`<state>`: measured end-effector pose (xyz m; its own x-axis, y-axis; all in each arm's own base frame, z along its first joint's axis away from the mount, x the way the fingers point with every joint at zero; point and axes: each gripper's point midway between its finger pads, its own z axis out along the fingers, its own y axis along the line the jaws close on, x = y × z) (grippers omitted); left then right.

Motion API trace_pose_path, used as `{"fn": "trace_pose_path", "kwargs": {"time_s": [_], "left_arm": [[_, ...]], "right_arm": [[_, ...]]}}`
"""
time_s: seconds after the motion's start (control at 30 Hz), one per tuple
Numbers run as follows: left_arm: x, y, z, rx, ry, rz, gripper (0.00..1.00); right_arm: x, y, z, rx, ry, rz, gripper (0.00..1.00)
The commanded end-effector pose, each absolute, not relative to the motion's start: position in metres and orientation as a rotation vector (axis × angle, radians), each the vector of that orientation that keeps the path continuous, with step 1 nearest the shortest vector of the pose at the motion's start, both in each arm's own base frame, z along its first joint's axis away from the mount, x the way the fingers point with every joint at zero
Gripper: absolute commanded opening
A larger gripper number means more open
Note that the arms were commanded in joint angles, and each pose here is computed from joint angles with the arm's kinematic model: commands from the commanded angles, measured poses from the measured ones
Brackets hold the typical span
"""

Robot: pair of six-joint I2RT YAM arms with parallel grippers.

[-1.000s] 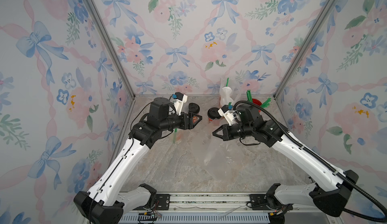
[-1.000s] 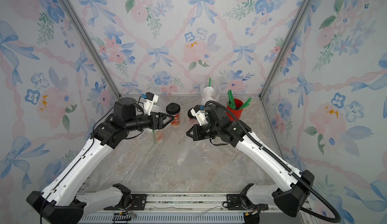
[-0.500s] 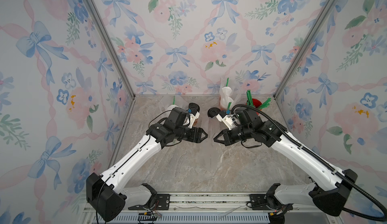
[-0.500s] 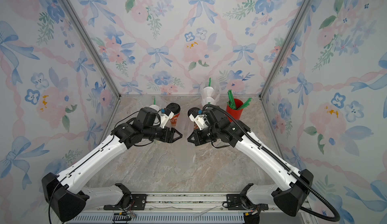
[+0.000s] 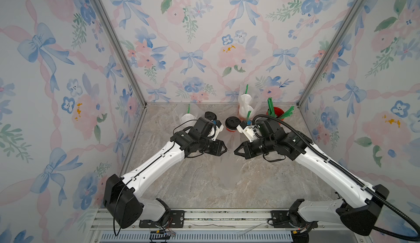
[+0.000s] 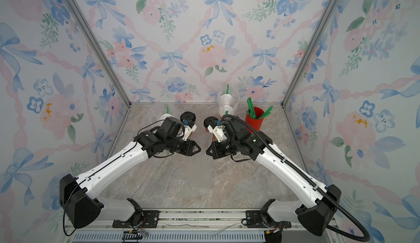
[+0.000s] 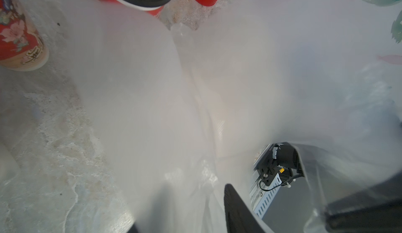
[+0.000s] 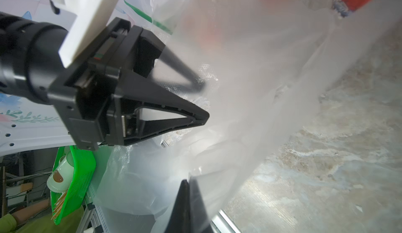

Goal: Pack milk tea into plastic carrier bags
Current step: Adjust the plastic carrier bag at the center of the board.

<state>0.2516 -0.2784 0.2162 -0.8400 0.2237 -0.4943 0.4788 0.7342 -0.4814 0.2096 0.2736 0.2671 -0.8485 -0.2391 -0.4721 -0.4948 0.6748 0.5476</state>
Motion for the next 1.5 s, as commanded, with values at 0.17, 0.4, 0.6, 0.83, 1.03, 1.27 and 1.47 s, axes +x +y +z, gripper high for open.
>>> {"fn": "trace_pose_path", "kwargs": {"time_s": [0.17, 0.4, 0.6, 0.83, 1.03, 1.27, 1.47], "left_arm": [[0.236, -0.285, 0.184, 0.552, 2.652, -0.848, 0.44], [0.232, -0.308, 0.178, 0.6, 2.65, -0.905, 0.39], [0.235, -0.31, 0.182, 0.58, 2.627, -0.887, 0.06], [0.244, -0.281, 0.219, 0.462, 2.518, -0.837, 0.0], [0.241, -0.256, 0.229, 0.384, 2.508, -0.807, 0.0], [0.24, -0.263, 0.216, 0.364, 2.561, -0.822, 0.0], [0.241, -0.267, 0.215, 0.359, 2.568, -0.817, 0.0]], "right_arm": [[0.203, 0.252, 0.263, -0.454, 2.609, 0.916, 0.0], [0.201, 0.248, 0.255, -0.408, 2.65, 0.885, 0.01], [0.203, 0.245, 0.258, -0.381, 2.662, 0.834, 0.0], [0.21, 0.212, 0.265, -0.275, 2.704, 0.629, 0.0], [0.216, 0.193, 0.257, -0.217, 2.751, 0.521, 0.0], [0.225, 0.233, 0.249, -0.243, 2.732, 0.68, 0.15], [0.227, 0.255, 0.257, -0.291, 2.701, 0.702, 0.44]]}}
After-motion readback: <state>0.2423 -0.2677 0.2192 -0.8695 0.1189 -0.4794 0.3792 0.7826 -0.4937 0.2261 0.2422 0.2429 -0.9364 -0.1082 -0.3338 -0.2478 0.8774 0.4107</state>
